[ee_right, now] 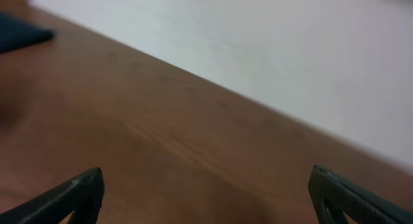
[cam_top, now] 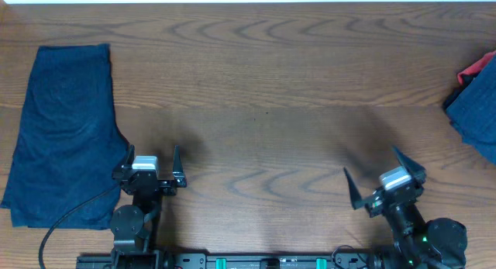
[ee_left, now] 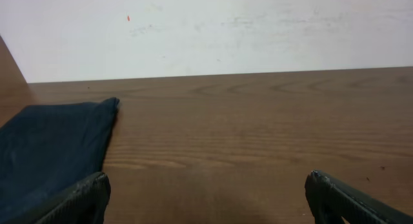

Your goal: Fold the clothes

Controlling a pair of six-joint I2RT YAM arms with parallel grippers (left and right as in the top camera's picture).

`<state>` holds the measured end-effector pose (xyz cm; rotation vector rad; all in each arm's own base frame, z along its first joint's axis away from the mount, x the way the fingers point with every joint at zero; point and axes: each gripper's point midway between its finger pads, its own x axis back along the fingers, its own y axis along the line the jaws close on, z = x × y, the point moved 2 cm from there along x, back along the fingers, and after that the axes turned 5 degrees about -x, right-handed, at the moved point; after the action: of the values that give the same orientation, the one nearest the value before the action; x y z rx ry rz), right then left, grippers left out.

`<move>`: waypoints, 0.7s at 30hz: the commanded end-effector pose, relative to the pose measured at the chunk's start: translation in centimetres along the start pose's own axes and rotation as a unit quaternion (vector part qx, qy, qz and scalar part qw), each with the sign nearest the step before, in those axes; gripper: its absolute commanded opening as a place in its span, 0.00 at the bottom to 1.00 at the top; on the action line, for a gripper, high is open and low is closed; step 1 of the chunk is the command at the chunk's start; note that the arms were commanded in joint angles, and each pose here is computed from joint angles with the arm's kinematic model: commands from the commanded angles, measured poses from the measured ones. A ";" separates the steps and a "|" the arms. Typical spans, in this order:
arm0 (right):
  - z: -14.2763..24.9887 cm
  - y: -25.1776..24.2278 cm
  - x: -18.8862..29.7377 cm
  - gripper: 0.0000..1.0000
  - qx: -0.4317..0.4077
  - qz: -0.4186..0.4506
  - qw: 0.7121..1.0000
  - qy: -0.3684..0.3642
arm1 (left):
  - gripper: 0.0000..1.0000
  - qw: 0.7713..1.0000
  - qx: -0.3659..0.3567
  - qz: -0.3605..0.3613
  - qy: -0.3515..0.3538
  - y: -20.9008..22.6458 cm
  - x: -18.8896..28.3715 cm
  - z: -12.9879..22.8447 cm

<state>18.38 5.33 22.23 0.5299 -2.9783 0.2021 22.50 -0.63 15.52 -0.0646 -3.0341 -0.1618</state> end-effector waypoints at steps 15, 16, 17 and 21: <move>7.2 -1.9 -2.2 0.99 -0.132 0.073 0.986 0.066 | 0.98 1.000 -0.008 0.008 0.022 -0.3 -0.1 1.4; 7.4 -1.9 -2.3 0.99 -0.133 0.073 0.986 0.066 | 0.98 1.000 -0.008 0.008 0.022 -0.3 -0.1 1.4; 7.7 -1.8 -2.5 0.99 -0.133 0.073 0.986 0.066 | 0.98 1.000 -0.008 0.008 0.022 -0.3 -0.1 1.4; 8.1 -1.8 -2.7 0.99 -0.128 0.071 0.987 0.065 | 0.98 1.000 -0.008 0.008 0.022 -0.3 -0.1 1.4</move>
<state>20.79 3.27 14.27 0.2625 -2.8484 -0.1245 22.49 -0.63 15.54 -0.0646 -3.0345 -0.1618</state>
